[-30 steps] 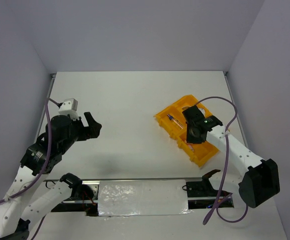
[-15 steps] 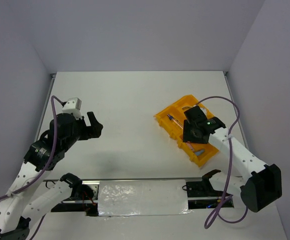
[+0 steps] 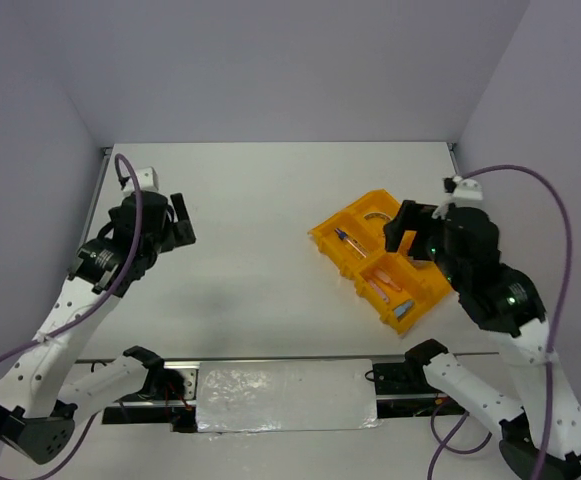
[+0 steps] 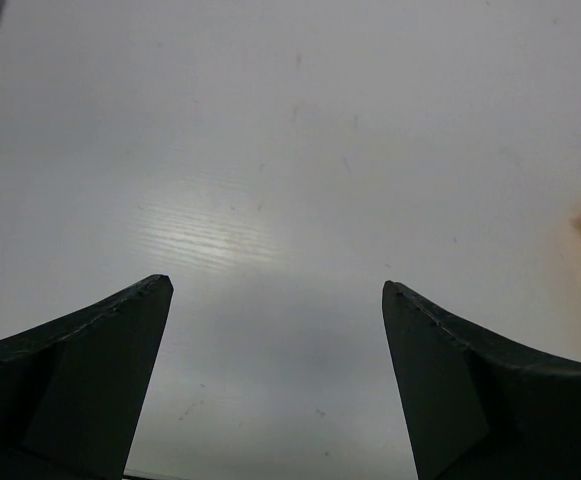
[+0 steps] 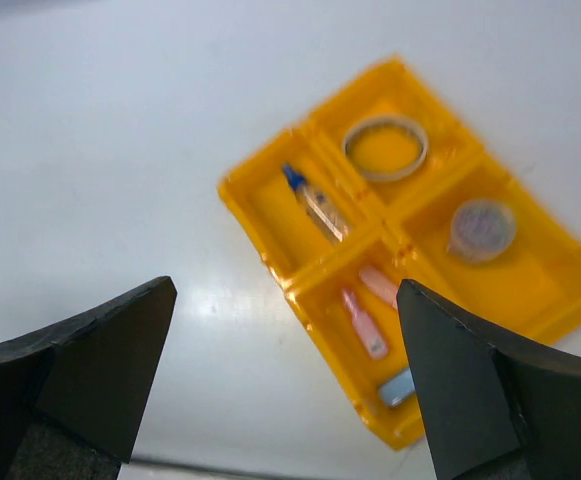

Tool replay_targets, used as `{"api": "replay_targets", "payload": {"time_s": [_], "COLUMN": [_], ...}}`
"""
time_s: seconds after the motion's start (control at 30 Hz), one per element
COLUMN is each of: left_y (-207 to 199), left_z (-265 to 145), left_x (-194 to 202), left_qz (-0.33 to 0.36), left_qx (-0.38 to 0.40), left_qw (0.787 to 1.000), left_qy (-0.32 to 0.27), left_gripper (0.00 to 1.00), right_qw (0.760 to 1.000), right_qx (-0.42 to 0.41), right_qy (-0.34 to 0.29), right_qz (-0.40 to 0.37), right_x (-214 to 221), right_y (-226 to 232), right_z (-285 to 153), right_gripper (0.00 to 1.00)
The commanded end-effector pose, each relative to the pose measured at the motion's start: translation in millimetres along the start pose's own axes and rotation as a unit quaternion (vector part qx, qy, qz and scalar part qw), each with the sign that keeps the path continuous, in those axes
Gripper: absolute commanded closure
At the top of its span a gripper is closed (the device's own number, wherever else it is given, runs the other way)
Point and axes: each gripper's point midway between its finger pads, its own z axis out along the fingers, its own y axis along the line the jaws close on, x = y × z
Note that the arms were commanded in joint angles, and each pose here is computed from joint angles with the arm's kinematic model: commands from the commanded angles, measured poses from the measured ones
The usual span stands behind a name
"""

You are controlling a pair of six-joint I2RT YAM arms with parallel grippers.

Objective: Sort the stationery into containers
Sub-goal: Reset both arms

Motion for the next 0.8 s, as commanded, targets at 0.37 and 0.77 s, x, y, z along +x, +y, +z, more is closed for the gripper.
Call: {"api": "replay_targets", "payload": {"time_s": [0.37, 0.77], "left_y": [107.3, 118.5], "left_z": [-116.2, -155.3], "left_x": [-67.5, -57.0], "left_qz": [-0.076, -0.109], "left_qx": [-0.135, -0.067], "left_qw": [0.969, 0.96], "left_qy": [-0.194, -0.25], "left_gripper": [0.01, 0.01], "right_qw": [0.984, 0.977], "right_qx": [0.093, 0.05], "right_qy": [-0.148, -0.205], "right_qz": [-0.021, -0.001], "right_x": [-55.2, -48.3], "right_y": [-70.6, -72.4], "right_z": [-131.7, -153.0], "right_gripper": [0.0, 0.0]}}
